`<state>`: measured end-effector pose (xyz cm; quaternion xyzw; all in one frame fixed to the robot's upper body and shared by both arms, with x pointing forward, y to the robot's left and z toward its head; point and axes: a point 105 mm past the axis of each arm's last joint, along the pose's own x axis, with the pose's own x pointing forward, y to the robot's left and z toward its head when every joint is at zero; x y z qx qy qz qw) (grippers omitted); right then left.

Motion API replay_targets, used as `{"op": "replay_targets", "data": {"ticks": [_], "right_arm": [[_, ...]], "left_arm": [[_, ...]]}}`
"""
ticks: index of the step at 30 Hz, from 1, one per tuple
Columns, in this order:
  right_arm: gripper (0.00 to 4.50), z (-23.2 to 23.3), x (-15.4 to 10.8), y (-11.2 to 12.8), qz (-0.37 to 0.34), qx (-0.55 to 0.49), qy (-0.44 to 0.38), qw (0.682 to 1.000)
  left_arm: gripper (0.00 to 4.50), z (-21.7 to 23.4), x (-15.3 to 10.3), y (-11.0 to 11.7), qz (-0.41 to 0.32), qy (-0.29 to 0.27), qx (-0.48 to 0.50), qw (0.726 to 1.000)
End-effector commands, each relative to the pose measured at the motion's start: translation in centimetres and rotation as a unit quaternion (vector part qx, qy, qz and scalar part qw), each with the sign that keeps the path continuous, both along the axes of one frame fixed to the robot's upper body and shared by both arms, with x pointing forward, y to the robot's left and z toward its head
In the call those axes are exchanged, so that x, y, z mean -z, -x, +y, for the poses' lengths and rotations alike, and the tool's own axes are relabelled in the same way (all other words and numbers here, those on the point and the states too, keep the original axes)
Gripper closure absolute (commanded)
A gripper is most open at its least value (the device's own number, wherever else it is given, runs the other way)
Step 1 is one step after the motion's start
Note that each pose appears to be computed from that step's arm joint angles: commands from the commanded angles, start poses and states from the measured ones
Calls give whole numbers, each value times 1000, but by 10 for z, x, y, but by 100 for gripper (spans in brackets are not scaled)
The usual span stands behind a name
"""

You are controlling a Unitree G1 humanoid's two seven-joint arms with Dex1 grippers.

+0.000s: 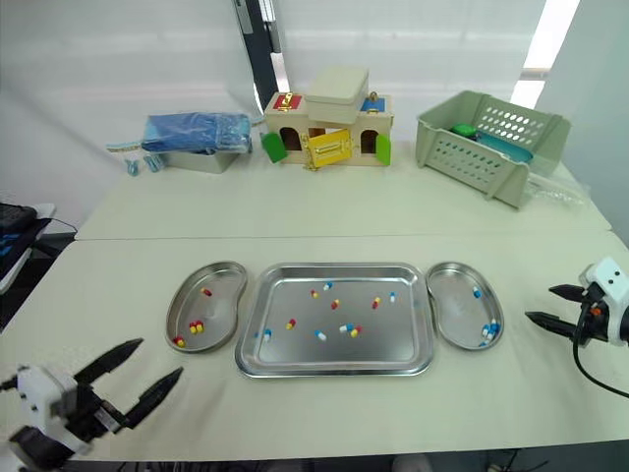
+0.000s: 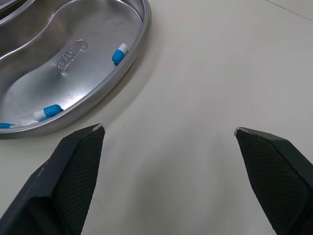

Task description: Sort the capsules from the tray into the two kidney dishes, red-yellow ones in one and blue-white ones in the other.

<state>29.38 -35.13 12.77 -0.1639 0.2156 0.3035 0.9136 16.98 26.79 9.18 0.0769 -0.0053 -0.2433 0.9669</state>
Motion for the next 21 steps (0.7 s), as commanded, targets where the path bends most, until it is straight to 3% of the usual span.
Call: {"op": "replay_targets", "data": {"ticks": [1,12,15,17,21], "right_arm": [[1,-2,-12,-2,-14,-10,18,1000],[1,-11,-20,-3,8,-15,58,998],[1,-6,-41,-6,-5,-35,58,998],[1,13,-60,-6,-9,-75,40,996],[1,108,-95,6,-12,-234,-4,972]], "left_arm": [[0,-27,2,16,-41,5,15,999],[0,-54,8,29,-111,27,-10,993],[0,-60,8,33,-109,35,-4,993],[0,-64,9,35,-104,38,0,994],[0,-67,11,37,-97,45,7,994]]}}
